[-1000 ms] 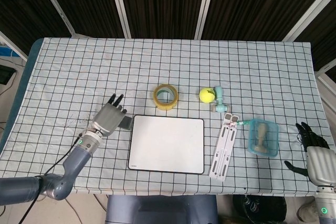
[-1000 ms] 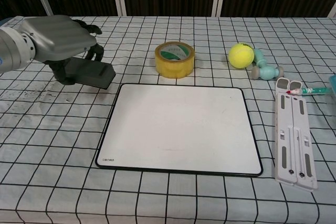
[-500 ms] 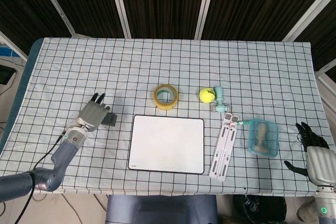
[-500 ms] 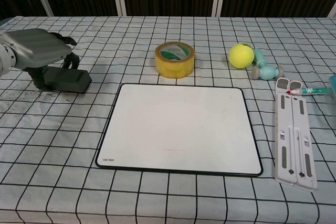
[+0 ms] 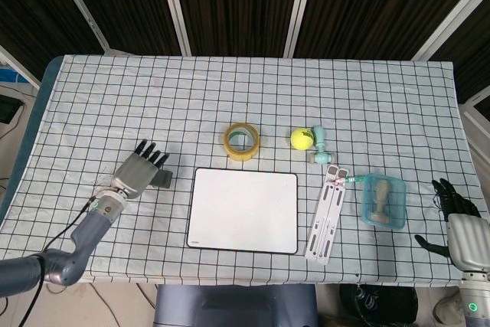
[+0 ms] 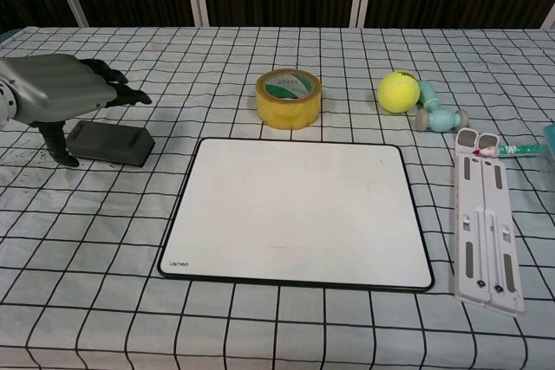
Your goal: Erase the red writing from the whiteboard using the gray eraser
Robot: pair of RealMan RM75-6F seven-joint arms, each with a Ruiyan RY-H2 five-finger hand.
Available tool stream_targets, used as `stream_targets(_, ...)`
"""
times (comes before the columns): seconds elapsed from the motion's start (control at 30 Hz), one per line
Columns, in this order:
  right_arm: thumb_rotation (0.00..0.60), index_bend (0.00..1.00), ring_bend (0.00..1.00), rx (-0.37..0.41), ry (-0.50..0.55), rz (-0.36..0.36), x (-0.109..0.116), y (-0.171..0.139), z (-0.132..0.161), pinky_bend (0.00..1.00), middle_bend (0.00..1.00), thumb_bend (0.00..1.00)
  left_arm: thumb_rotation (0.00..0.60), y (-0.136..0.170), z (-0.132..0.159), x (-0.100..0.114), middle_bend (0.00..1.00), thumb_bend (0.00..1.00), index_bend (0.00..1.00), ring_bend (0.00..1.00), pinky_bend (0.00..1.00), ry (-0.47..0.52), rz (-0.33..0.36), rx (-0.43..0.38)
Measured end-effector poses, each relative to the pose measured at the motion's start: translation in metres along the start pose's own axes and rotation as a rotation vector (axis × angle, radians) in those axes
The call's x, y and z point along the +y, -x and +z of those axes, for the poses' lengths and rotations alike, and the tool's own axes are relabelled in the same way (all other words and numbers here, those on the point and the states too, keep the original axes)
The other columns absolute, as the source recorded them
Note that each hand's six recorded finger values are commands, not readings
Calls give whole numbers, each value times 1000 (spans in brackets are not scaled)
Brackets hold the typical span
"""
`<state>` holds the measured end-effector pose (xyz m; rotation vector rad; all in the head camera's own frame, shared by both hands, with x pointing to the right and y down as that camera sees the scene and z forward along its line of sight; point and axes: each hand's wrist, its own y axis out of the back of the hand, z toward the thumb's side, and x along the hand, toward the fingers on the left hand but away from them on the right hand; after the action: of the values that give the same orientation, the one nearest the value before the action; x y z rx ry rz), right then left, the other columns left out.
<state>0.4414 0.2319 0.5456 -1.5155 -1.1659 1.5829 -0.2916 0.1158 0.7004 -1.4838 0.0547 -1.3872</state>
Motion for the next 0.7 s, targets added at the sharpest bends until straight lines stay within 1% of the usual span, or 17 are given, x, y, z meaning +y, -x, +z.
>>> stream_targets(0.13, 600, 45, 192, -1, -1, -1, 0, 0, 0, 225, 90, 94, 600, 17, -2, 19, 112, 88, 14, 0, 35, 9, 52, 15)
stream_targets(0.23, 600, 45, 192, 1, -5, -2, 0, 0, 0, 225, 90, 93, 600, 36, -6, 34, 110, 88, 10, 0, 35, 27, 98, 37)
stream_targets(0.37, 600, 45, 192, 8, -15, -10, 2, 1, 1, 224, 90, 94, 600, 72, -20, 47, 95, 88, 1, 0, 35, 62, 145, 90)
stream_targets(0.5, 600, 45, 192, 15, -26, -20, 2, 1, 2, 222, 90, 93, 600, 107, -34, 47, 73, 88, 0, 0, 35, 87, 177, 137)
stream_targets(0.57, 600, 45, 192, 18, -30, -24, 2, 1, 2, 221, 90, 94, 600, 124, -39, 45, 53, 89, 0, 0, 35, 105, 194, 145)
stream_targets(0.7, 600, 44, 190, 24, -35, -32, 3, 1, 2, 220, 88, 93, 600, 156, -47, 42, 45, 89, 0, 0, 34, 162, 236, 160)
